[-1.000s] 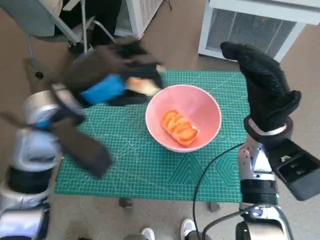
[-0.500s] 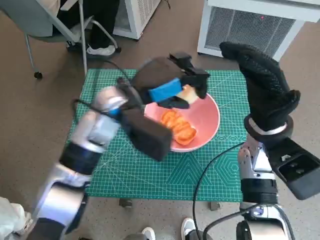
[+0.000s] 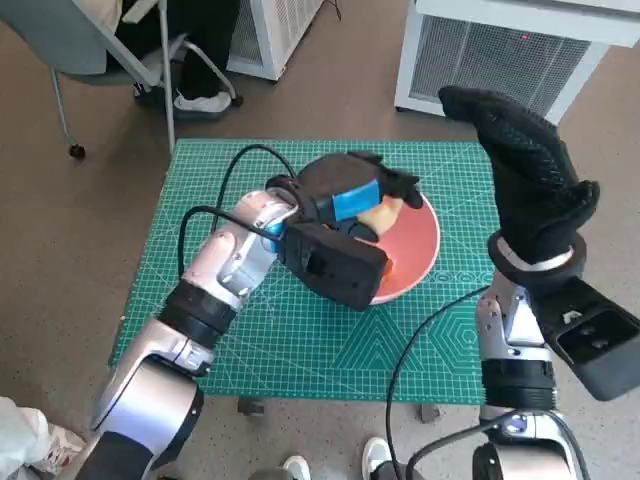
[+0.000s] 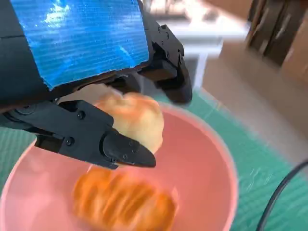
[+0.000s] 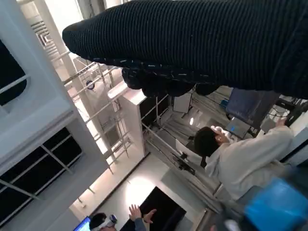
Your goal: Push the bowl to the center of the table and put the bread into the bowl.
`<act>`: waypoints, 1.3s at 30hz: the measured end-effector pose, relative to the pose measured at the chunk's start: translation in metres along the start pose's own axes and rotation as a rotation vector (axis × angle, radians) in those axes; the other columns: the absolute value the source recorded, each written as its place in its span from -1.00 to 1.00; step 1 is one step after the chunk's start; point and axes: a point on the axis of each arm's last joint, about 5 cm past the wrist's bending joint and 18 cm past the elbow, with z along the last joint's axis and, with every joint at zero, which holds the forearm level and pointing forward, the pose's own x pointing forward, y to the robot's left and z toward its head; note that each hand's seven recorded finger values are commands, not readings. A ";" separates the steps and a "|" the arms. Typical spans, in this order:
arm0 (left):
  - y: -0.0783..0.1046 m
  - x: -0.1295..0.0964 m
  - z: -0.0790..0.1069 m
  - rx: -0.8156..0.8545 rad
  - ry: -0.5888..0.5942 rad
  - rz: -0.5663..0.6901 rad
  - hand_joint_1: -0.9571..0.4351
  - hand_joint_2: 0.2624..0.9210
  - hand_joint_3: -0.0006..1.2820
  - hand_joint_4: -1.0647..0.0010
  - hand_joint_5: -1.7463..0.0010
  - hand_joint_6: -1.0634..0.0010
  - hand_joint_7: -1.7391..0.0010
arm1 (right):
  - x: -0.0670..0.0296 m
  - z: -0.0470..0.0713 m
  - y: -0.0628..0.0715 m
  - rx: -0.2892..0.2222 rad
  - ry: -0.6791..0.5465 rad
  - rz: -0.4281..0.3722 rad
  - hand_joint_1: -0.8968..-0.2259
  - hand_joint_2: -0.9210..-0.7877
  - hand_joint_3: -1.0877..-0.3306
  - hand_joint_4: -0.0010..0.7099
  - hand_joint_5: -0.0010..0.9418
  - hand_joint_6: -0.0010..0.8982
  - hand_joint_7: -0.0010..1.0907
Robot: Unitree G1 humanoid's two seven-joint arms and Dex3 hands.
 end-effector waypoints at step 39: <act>-0.008 -0.072 -0.011 -0.745 -0.639 0.919 -0.50 1.00 -0.43 0.79 0.97 0.60 0.92 | 0.0246 0.002 -0.007 -0.044 -0.024 -0.077 0.00 -1.00 -0.28 -0.57 -0.48 -1.00 0.21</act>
